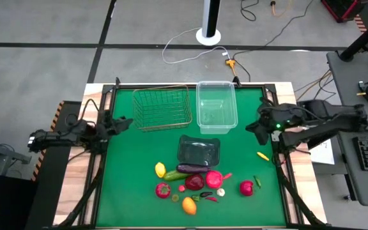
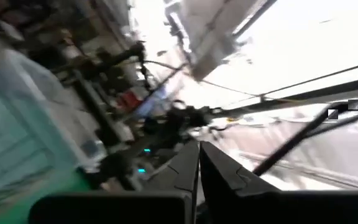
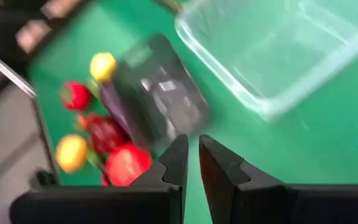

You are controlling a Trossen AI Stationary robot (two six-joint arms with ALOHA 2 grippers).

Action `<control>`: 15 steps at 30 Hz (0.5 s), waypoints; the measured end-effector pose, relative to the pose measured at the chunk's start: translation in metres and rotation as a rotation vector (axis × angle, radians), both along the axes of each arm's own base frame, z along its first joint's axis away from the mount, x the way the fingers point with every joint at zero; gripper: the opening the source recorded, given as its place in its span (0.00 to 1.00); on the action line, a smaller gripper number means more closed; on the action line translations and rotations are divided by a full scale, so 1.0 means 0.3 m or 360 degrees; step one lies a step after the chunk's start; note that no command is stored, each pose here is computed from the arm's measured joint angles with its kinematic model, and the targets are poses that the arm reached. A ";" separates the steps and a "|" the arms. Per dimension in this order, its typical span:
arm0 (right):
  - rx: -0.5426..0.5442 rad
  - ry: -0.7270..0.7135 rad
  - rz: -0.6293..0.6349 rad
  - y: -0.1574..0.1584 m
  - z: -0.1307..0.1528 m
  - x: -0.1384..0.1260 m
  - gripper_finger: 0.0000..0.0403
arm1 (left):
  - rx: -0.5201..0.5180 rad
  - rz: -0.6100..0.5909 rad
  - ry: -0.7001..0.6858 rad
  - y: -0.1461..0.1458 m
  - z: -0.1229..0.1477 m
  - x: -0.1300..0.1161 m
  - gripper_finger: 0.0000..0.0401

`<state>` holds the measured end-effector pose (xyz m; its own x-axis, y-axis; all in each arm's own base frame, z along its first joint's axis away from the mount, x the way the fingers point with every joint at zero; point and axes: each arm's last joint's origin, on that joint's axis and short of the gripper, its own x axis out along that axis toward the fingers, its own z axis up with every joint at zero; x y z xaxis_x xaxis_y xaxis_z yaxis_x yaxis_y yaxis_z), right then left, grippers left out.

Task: Sort produce into baskets
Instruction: Put the tomato into the wire basket

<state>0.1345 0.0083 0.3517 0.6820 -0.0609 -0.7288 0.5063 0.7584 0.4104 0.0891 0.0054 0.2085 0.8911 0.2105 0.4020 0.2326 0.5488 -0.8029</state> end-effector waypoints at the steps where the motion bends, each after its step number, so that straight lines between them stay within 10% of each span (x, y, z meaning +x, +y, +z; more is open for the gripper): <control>1: 0.0006 0.0047 0.0013 0.000 0.013 -0.005 0.08 | 0.0004 -0.0004 -0.0043 0.000 0.008 -0.003 0.00; 8: 0.0169 0.0096 0.0160 0.012 0.076 -0.029 0.08 | 0.0448 -0.0278 -0.0154 -0.028 0.194 -0.028 0.00; 15: 0.0371 0.0135 0.0082 0.018 0.068 -0.030 0.08 | 0.0574 -0.0387 0.0416 -0.034 0.371 0.048 0.00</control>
<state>0.1255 0.0138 0.3720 0.6157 0.1490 -0.7738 0.5095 0.6738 0.5352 0.1034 -0.0046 0.3199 0.9777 -0.1265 0.1679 0.2045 0.7569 -0.6207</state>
